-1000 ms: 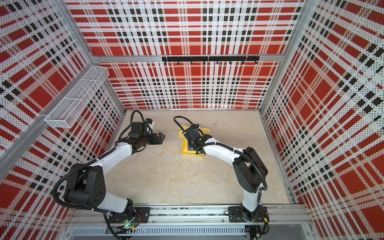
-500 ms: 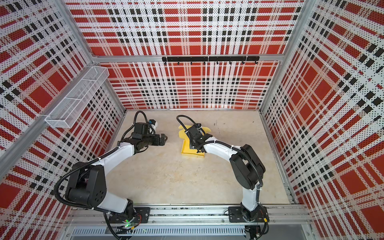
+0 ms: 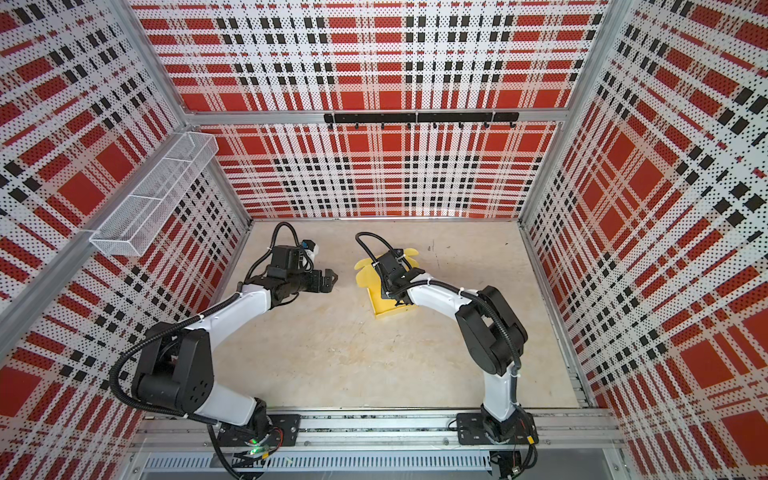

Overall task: Fold the paper box
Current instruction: 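Carry the red cube over the yellow box and drop it inside with the right gripper, then move the right gripper to the box's far lid flap while the left approaches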

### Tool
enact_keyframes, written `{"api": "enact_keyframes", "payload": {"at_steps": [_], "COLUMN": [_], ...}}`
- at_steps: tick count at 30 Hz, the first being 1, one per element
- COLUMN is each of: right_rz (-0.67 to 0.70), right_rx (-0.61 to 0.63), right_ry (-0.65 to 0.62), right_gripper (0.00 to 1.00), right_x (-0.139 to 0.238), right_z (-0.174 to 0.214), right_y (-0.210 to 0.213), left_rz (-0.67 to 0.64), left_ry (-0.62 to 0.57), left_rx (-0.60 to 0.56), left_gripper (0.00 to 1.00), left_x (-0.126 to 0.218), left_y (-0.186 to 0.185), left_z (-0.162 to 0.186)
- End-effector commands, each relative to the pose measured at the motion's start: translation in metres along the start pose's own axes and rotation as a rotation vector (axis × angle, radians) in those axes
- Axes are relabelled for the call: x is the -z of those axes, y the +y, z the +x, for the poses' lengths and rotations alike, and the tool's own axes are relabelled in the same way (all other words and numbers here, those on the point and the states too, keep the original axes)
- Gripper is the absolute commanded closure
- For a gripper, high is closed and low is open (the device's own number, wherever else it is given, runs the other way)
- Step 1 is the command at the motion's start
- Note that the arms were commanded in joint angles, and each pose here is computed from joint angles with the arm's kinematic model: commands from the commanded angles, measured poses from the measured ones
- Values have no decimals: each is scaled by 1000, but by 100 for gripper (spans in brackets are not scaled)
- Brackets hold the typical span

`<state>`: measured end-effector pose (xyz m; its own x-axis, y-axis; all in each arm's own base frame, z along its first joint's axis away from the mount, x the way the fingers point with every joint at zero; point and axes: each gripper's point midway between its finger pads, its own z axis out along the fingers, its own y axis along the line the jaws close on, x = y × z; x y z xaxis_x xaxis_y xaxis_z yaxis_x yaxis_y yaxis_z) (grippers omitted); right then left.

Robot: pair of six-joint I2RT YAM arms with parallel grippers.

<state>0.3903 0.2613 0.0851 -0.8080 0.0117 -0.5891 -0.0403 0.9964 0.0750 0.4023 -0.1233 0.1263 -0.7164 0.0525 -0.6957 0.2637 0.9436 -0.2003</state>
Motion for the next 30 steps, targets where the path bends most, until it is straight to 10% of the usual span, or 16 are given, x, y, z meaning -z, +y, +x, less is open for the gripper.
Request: {"api": "enact_keyframes", "payload": {"at_steps": [1, 30], "right_rz": [-36, -142], "right_rx": [-32, 19], "right_ry": [-40, -95], "right_gripper": [44, 31], "right_x": [11, 86], "right_z": [-10, -57], "right_y": [4, -80], "left_rz": [-10, 156], "left_ry": [-25, -99], "left_rx": [-6, -118], "left_gripper": [1, 1], "left_x": [2, 22], "left_y": [0, -27], "left_z": [-12, -18]}}
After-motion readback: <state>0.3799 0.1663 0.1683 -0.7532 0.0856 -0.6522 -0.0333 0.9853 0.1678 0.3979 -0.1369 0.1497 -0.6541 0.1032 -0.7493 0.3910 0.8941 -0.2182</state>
